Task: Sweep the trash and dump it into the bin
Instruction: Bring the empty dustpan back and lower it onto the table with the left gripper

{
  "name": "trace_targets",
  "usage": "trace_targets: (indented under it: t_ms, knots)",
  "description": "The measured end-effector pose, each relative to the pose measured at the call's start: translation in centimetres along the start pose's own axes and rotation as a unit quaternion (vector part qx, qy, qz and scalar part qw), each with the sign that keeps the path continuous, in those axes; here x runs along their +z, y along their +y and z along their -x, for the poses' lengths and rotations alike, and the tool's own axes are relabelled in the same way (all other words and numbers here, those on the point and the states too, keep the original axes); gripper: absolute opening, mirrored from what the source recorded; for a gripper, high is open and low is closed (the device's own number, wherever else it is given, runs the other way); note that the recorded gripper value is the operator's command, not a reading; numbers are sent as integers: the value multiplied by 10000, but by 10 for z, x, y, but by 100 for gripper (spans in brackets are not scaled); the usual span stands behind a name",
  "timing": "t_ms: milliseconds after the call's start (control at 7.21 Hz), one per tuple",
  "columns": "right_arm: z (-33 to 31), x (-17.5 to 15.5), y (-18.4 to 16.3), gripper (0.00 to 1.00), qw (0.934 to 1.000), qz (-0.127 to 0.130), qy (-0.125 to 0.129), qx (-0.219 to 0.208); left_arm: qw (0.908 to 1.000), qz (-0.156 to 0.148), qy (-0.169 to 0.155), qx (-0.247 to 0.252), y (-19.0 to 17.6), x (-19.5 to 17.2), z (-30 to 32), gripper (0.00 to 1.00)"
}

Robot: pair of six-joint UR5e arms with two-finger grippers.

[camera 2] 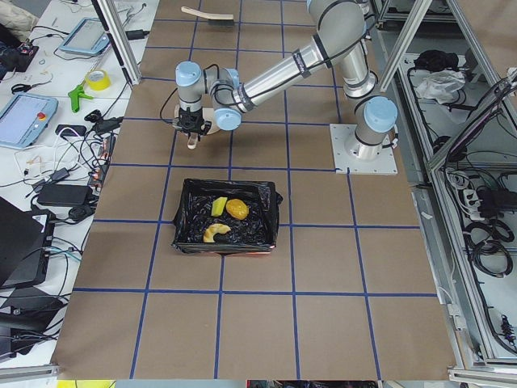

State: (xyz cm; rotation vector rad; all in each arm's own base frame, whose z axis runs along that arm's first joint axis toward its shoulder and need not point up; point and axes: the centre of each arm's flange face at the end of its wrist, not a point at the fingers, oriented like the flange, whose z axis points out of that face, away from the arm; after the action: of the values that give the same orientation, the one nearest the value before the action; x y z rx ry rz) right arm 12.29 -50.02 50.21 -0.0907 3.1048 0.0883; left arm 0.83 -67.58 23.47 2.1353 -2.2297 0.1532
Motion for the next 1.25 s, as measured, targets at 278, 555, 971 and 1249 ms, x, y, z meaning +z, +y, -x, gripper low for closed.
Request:
trace_targets:
  t_ms: [278,555,971,1249]
  knots:
    - [1,0,0,100,10000,3,0,-11,9999,-9,106,52,4,-11,-1,100]
    - [1,0,0,100,10000,3,0,-14,9947,-130,427,928,20,-49,-6,100]
    - [1,0,0,100,10000,-2,1,-18,9708,-349,818,2229,30,-110,-5,100]
    - [1,-1,0,100,10000,-24,1,-13,9425,-548,964,3154,36,-157,5,100]
